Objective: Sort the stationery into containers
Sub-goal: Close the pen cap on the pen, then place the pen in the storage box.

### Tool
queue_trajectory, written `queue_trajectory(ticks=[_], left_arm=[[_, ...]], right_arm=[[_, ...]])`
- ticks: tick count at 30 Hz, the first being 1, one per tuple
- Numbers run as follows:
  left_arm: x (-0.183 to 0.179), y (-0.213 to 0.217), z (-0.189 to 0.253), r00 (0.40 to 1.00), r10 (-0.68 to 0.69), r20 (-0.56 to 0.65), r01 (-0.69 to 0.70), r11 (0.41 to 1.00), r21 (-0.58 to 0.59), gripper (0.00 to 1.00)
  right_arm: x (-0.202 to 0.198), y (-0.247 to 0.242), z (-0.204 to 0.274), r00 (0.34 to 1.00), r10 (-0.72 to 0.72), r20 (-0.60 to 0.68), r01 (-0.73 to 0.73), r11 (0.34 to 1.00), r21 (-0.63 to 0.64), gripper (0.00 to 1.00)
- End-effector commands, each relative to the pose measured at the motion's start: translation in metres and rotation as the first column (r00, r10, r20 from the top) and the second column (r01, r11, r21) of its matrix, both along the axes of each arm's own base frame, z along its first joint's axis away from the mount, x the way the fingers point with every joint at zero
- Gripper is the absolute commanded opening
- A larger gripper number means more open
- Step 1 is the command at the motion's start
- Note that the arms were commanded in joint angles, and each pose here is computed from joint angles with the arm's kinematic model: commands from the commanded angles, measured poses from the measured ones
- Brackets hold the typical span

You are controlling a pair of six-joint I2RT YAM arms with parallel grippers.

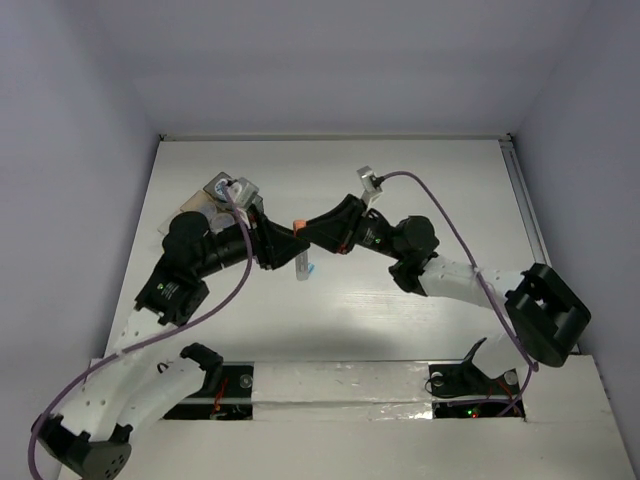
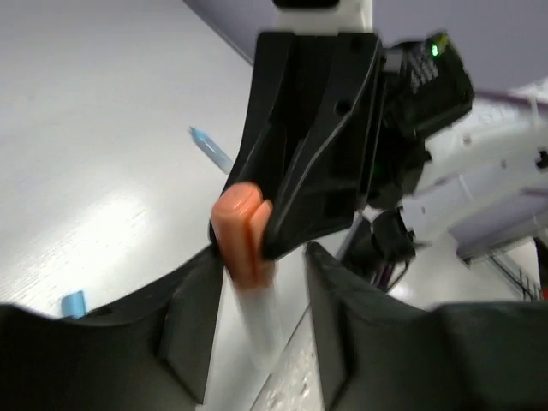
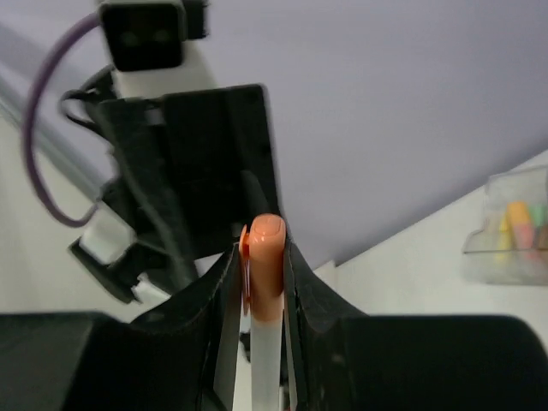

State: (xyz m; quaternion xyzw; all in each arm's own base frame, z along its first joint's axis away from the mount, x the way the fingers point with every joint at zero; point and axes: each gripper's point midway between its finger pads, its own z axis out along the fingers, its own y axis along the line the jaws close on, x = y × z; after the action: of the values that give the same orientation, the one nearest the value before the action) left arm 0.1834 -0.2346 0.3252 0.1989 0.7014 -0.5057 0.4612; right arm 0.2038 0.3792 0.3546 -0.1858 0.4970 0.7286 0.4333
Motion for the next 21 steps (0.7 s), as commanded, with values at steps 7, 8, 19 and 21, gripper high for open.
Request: queue_trajectory(ticks=[7,8,19,21], left_arm=[[0.013,0.087,0.008,0.872,0.432,0.231,-0.456,0.888,0.061,0.76],[0.011,0.093,0.012,0.857,0.454,0.243,-0.479,0.876,0.052,0.77],[0.003,0.136,0.074,0.66,0.641,0.391,-0.611,0.761,-0.216,0.99],[0.01,0.135,0.062,0.661,0.649,0.375,-0.627,0.753,-0.2,0.99]], right_arm=[[0.057,0.037,-0.021,0.986,0.101,-0.13,-0.111,0.992,-0.067,0.0],[0.062,0.045,0.002,0.988,0.133,-0.077,-0.136,0.99,-0.027,0.0],[0.134,0.185,-0.065,0.971,0.189,-0.145,-0.213,0.962,-0.173,0.0],[0.145,0.207,-0.101,0.965,0.166,-0.204,-0.214,0.947,-0.24,0.0]])
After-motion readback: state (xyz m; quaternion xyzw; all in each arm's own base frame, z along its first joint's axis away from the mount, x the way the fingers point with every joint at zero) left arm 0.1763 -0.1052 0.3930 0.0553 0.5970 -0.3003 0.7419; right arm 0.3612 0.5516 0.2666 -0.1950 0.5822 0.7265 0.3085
